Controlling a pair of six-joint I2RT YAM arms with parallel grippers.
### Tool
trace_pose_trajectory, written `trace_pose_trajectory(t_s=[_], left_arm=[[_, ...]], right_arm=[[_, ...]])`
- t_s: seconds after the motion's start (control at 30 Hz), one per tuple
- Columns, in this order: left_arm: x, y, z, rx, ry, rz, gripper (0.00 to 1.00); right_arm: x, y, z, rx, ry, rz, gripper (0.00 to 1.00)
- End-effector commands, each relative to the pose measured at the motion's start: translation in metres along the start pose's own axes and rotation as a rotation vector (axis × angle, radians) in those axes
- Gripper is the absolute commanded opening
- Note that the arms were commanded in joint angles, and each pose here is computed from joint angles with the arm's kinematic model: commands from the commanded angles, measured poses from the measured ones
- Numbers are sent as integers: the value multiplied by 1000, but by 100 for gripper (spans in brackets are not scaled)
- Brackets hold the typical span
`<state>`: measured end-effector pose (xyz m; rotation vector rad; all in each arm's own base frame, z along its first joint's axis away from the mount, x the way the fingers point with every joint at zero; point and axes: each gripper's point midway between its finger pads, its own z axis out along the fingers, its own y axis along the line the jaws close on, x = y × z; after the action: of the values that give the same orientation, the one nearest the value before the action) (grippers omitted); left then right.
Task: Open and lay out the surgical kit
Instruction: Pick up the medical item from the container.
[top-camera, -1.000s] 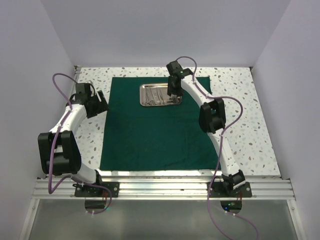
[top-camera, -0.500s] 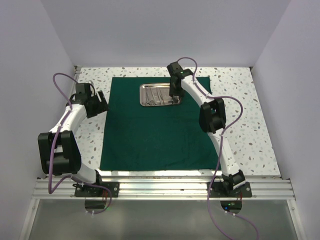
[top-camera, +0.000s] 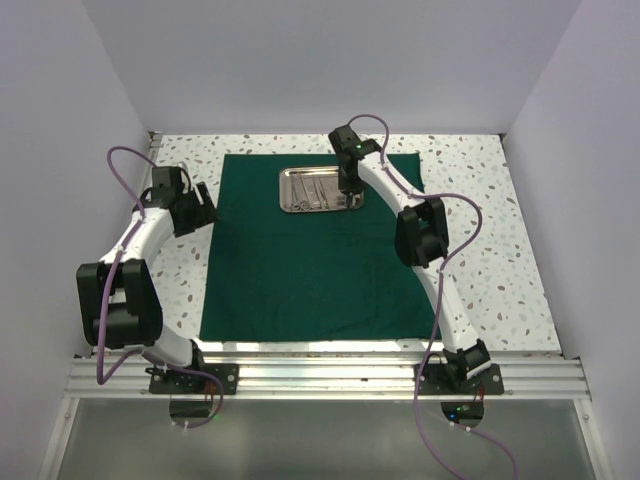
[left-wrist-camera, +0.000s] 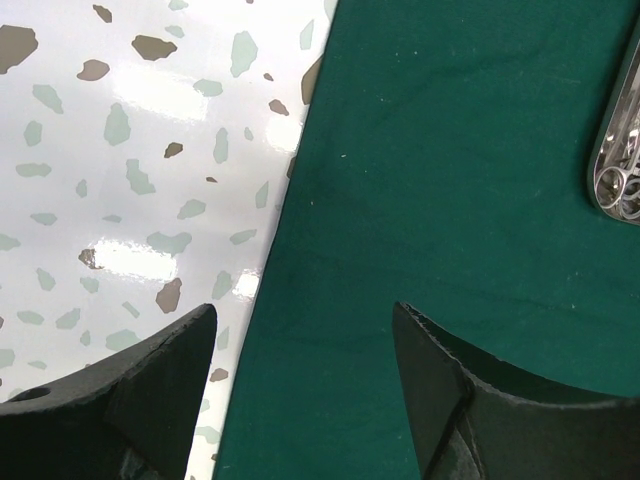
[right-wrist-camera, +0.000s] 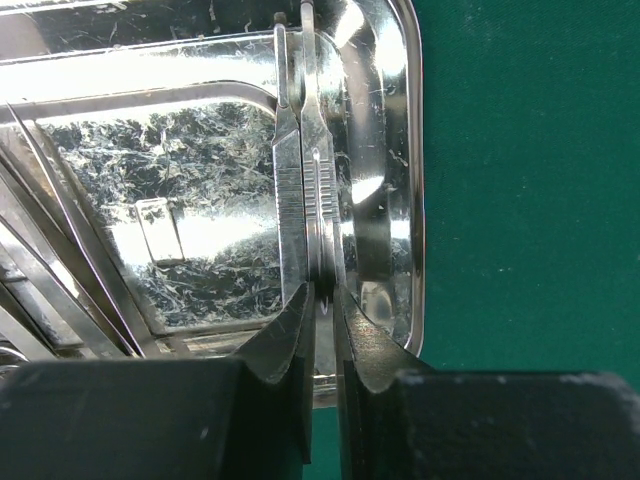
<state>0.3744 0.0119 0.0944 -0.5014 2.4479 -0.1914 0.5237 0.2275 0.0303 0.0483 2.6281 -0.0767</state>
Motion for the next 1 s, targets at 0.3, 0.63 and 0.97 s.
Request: trace_pose_trajectory(t_s=[0.3,0.63,0.97], left_arm=[[-4,0,-3,18,-19,24,74],[-4,2,-9,4,-26,25,74],[-3,1,-9,8,-22,24,74]], right_arm=[[60,-26,24,121,174,-79,39],[72,-22,34,101,209,-73,18],[48,-20,15,85,150,-63,0]])
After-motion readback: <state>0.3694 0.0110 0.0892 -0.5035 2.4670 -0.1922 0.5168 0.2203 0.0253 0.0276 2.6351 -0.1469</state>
